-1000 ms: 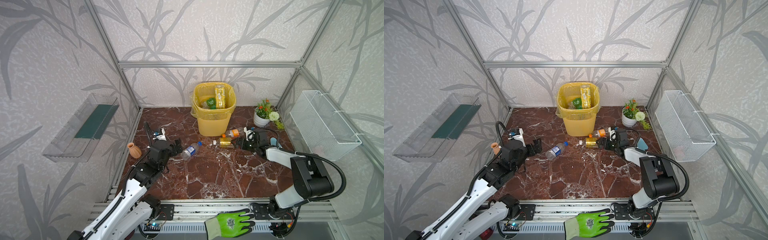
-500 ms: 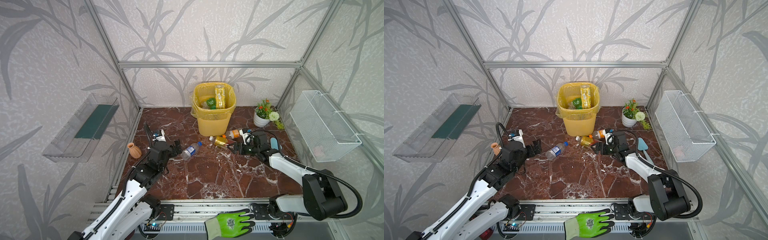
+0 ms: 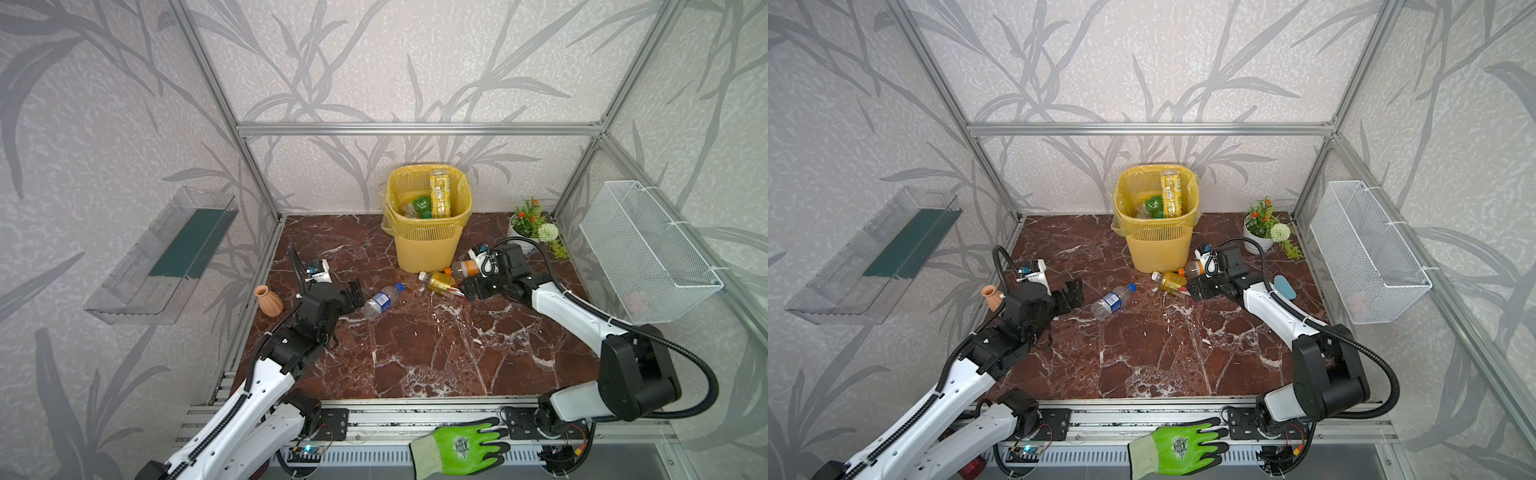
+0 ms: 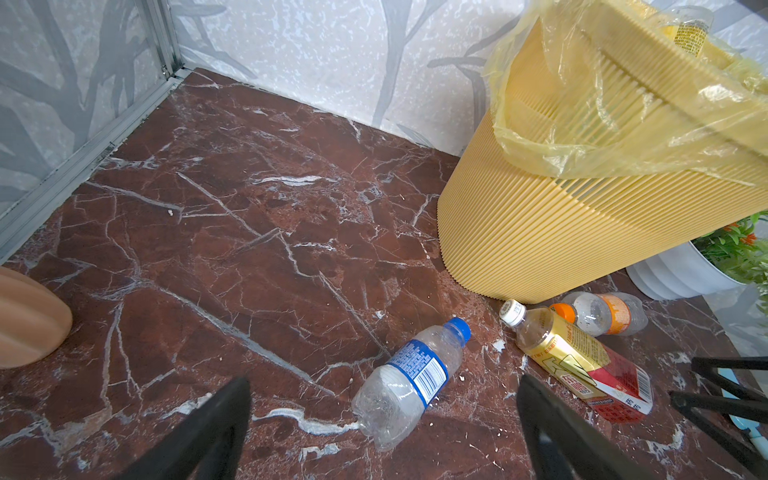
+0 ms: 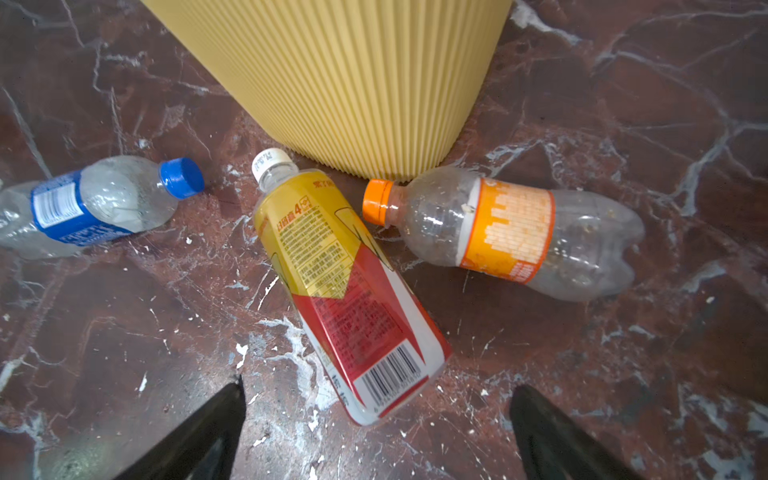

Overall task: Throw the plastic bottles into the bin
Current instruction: 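Lower the right gripper onto the red-and-yellow juice bottle beside the bin, then close the right gripper on the juice bottle's cap end, then lift the juice bottle with the right gripper over the bin and release it, then lower the right gripper onto the orange-capped soda bottle and close it, then lift the soda bottle with the right gripper over the bin and release it, then grasp the blue-capped water bottle with the left gripper while the right arm withdraws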

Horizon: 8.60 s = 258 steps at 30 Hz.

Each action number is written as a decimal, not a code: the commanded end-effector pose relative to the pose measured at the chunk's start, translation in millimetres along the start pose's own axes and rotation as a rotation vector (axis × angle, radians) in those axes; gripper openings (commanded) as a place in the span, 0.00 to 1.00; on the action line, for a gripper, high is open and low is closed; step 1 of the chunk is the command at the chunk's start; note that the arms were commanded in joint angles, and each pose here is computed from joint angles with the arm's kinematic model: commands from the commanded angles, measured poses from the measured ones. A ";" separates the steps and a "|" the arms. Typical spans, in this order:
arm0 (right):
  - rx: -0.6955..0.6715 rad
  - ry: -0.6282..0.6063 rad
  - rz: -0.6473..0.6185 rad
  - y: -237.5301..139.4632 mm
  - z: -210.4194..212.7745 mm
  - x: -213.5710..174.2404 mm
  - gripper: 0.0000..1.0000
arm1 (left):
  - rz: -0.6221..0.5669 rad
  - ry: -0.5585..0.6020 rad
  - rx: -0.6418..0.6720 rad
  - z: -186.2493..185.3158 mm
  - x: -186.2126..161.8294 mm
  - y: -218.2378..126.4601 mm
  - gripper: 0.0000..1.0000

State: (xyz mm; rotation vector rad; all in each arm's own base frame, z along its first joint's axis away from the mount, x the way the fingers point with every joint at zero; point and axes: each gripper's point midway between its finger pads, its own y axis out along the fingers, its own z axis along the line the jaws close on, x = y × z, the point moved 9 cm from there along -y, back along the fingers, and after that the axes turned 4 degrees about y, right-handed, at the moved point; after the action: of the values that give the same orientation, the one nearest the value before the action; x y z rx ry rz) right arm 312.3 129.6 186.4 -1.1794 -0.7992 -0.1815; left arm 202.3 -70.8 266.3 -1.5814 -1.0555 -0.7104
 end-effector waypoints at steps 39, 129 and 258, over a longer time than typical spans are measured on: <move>-0.123 -0.346 0.559 100.0 60.2 8.4 0.77 | -0.008 0.002 0.063 10.8 -6.3 -2.7 0.99; -0.202 0.877 -0.266 10.2 -73.5 24.5 0.99 | 0.041 0.078 0.036 8.8 -14.1 2.9 0.99; -0.247 0.305 -0.757 -146.7 -33.6 50.1 0.99 | 0.541 0.659 0.025 -63.6 -57.9 84.5 0.99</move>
State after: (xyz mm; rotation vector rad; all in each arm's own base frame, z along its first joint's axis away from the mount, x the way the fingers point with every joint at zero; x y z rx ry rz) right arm 303.8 70.8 338.6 -0.9857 -1.0577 -1.0398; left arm 258.5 -141.1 204.6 -1.4041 -0.2914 -0.7136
